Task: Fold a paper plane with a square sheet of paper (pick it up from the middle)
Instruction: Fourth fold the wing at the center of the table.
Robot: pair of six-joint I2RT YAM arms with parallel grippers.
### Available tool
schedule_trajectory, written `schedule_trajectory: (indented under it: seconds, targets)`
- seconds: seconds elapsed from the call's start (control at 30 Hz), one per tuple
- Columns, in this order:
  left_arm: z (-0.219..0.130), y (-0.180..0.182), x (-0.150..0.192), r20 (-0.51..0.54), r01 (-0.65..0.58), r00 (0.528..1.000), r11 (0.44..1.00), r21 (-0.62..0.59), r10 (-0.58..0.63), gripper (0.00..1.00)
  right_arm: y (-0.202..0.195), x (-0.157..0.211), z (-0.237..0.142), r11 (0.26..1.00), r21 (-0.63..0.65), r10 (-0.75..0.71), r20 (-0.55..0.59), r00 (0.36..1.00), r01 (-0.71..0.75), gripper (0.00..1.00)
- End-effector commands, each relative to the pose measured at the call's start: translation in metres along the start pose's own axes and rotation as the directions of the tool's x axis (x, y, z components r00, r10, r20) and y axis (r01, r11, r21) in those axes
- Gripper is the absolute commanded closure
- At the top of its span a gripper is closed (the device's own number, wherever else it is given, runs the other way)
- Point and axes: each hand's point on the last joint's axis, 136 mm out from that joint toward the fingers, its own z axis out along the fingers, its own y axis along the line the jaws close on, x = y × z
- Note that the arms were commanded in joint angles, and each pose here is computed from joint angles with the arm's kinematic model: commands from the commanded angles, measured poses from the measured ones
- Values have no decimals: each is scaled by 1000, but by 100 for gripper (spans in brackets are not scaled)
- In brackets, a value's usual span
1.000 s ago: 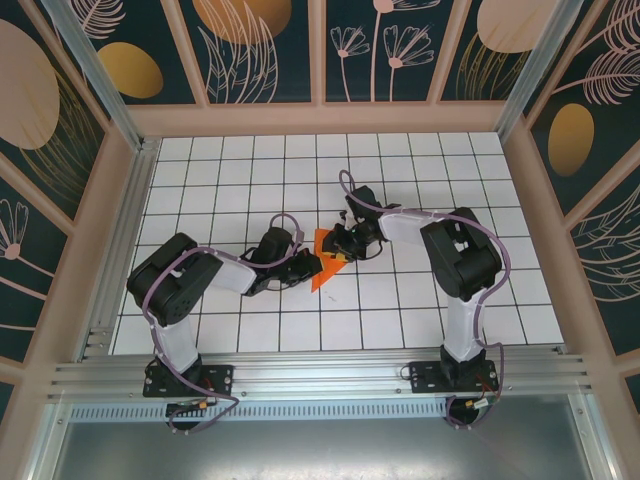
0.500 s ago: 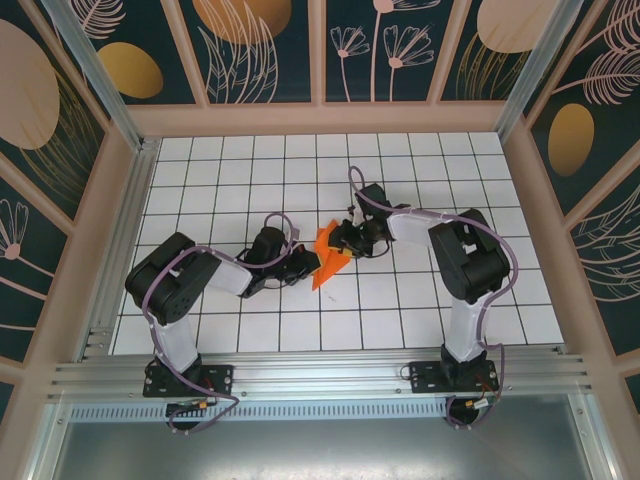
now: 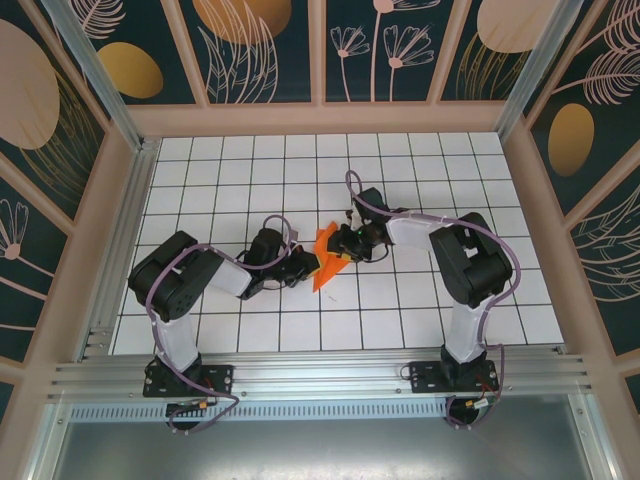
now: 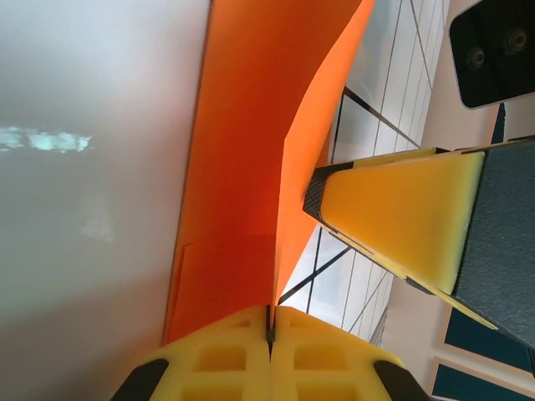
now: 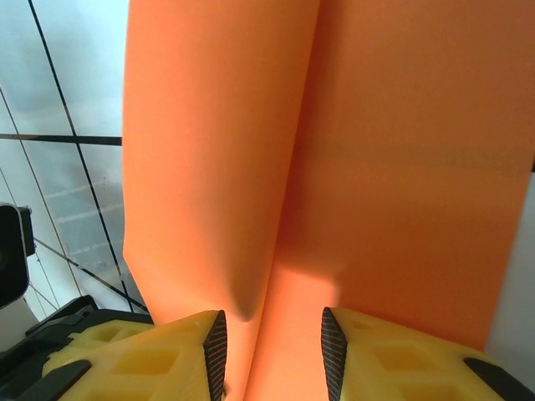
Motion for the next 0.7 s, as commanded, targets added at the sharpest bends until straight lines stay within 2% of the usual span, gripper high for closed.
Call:
schedule_trajectory:
  seconds: [0.0,0.37,0.67]
  targets:
    - [1,4,-1,-6,17,1000,1000,12,-17,100,-9,8,9,1000,8,-19,-33,999,20,63]
    - [-1,4,-5,-13,18,1000,1000,17,-18,100,-45,14,19,984,175,-10,-66,998,21,56]
    - [2,6,-9,-17,-15,1000,999,-30,14,100,-70,17,21,954,300,11,-71,997,11,54]
